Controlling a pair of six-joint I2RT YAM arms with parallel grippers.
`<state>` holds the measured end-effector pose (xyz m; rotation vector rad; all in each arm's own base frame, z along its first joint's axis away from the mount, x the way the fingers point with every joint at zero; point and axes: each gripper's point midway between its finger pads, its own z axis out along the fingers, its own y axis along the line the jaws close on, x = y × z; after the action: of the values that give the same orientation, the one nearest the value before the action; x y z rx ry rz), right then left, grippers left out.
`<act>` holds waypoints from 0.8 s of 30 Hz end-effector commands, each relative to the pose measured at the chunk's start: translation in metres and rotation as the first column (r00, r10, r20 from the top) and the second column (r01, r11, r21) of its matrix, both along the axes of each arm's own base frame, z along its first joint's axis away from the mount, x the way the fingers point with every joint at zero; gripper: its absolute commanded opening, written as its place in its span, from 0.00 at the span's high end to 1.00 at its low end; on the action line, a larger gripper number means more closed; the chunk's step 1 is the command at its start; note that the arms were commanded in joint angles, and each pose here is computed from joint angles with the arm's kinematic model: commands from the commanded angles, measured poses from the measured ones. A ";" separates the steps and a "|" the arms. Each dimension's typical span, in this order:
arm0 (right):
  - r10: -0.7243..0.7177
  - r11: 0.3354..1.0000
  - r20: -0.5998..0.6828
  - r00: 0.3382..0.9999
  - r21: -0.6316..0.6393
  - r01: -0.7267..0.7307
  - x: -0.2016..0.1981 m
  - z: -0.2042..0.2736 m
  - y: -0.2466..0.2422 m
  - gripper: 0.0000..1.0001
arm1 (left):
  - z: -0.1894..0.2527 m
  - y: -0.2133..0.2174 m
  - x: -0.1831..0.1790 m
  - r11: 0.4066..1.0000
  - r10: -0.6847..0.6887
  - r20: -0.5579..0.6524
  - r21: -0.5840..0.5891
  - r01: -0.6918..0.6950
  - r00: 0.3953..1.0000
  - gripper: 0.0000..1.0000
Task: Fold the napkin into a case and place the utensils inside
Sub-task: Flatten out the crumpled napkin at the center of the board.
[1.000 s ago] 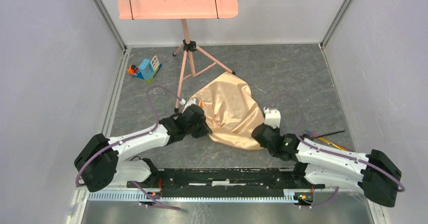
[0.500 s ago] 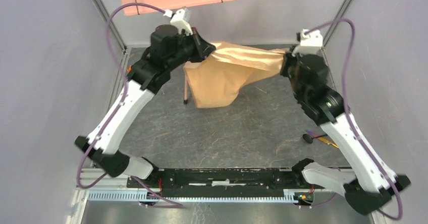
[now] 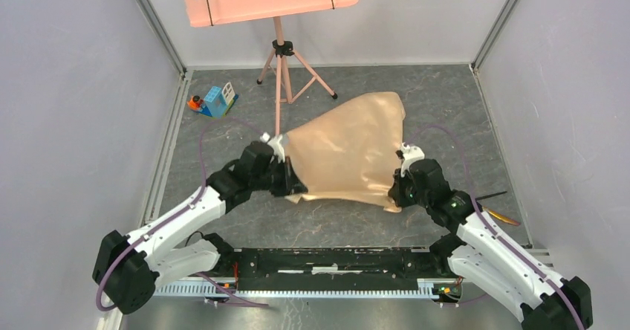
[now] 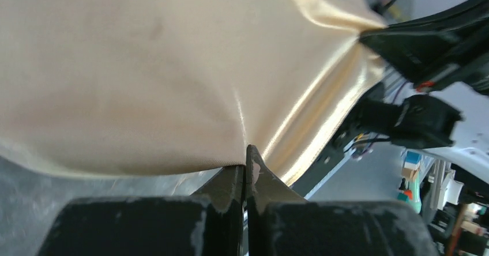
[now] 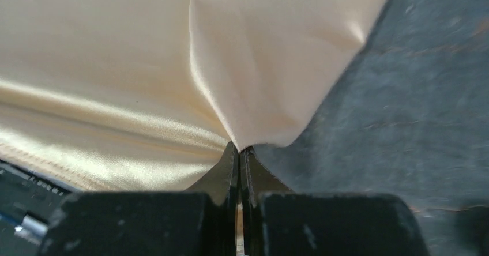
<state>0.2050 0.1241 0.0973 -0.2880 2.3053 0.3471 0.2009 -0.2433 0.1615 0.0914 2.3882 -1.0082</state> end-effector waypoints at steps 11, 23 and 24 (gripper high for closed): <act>0.301 0.935 -0.305 0.903 0.281 -0.217 -0.081 -0.059 0.051 0.91 | -0.077 0.036 -0.034 0.977 0.210 -0.181 0.006 -0.213 0.961 0.98; -0.337 0.937 0.128 0.933 -0.057 0.346 0.079 0.024 -0.043 0.06 | -0.062 0.017 -0.044 0.986 0.112 -0.211 -0.100 -0.135 0.971 0.96; -0.367 0.924 0.136 0.920 -0.060 0.377 0.092 0.026 -0.048 0.05 | -0.060 0.015 -0.047 0.988 0.094 -0.215 -0.099 -0.117 0.972 0.95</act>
<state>0.2279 0.1254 0.0901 -0.1719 2.3554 0.3362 0.1554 -0.2087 0.0771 -0.2375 2.5167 -1.0005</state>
